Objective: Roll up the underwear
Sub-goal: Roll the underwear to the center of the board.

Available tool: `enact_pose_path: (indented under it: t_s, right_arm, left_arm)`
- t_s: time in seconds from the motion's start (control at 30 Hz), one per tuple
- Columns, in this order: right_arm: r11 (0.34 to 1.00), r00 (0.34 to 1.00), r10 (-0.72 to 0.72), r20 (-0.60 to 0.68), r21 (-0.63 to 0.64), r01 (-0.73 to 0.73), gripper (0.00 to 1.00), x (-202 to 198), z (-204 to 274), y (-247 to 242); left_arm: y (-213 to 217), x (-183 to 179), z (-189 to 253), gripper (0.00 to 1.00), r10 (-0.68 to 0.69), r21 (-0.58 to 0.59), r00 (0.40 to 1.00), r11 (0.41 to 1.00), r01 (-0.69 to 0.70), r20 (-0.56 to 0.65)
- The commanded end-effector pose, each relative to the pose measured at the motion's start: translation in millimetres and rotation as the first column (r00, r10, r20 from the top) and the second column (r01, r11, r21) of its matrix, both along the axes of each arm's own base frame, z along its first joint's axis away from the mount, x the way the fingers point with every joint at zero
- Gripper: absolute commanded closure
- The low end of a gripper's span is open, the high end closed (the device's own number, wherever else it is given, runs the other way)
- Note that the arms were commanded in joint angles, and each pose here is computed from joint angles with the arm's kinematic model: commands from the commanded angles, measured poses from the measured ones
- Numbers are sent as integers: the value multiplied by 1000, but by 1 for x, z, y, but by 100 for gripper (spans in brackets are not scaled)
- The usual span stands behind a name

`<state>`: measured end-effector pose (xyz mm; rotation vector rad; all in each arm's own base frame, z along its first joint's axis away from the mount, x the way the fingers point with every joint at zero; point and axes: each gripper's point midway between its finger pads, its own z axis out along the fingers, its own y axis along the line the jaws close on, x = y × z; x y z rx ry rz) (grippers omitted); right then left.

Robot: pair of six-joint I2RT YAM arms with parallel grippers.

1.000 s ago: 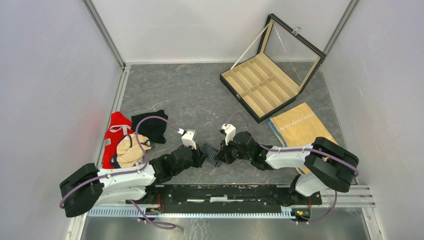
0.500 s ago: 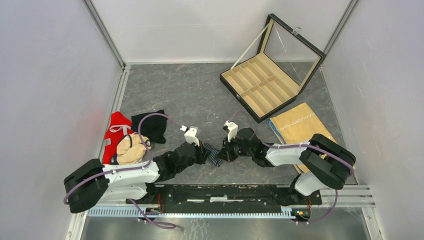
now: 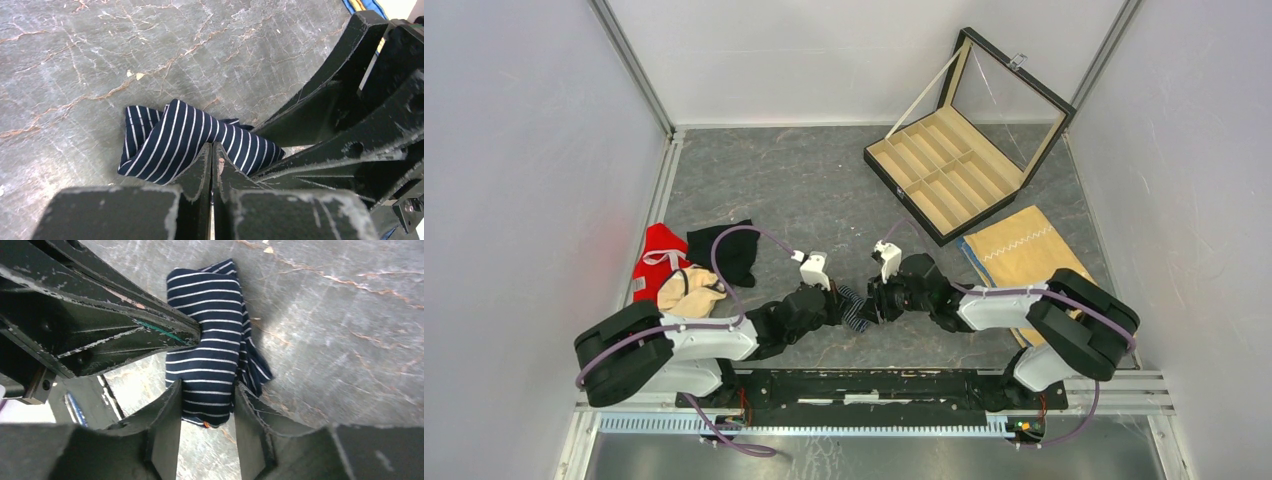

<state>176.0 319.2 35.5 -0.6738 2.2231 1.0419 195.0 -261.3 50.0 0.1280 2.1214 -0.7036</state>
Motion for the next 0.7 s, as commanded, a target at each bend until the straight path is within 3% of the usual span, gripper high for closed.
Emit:
enact_pose_path:
  t_s: [0.0,0.2,0.37,0.53,0.67]
  right_arm:
    - [987,999,50,10,-156,-47,49,-8,-14,-26]
    - [981,984,111,138,-176,-86,28,12,26,-19]
    - [977,980,161,114,-161,-141,6,18,28,-14]
    - [978,980,177,91,-130,-165,3,26,27,-3]
    - [972,975,215,54,-110,-208,7,29,22,7]
  left_arm:
    - [8,3,-18,98,33,67,999,997,-32,-17]
    - [9,1,-20,98,26,71,999,997,-25,-18]
    - [11,-1,-19,98,25,63,999,998,-24,-20]
    - [11,-3,-20,98,12,56,1000,998,-10,-24]
    - [10,-5,-19,98,0,49,1000,999,1,-24]
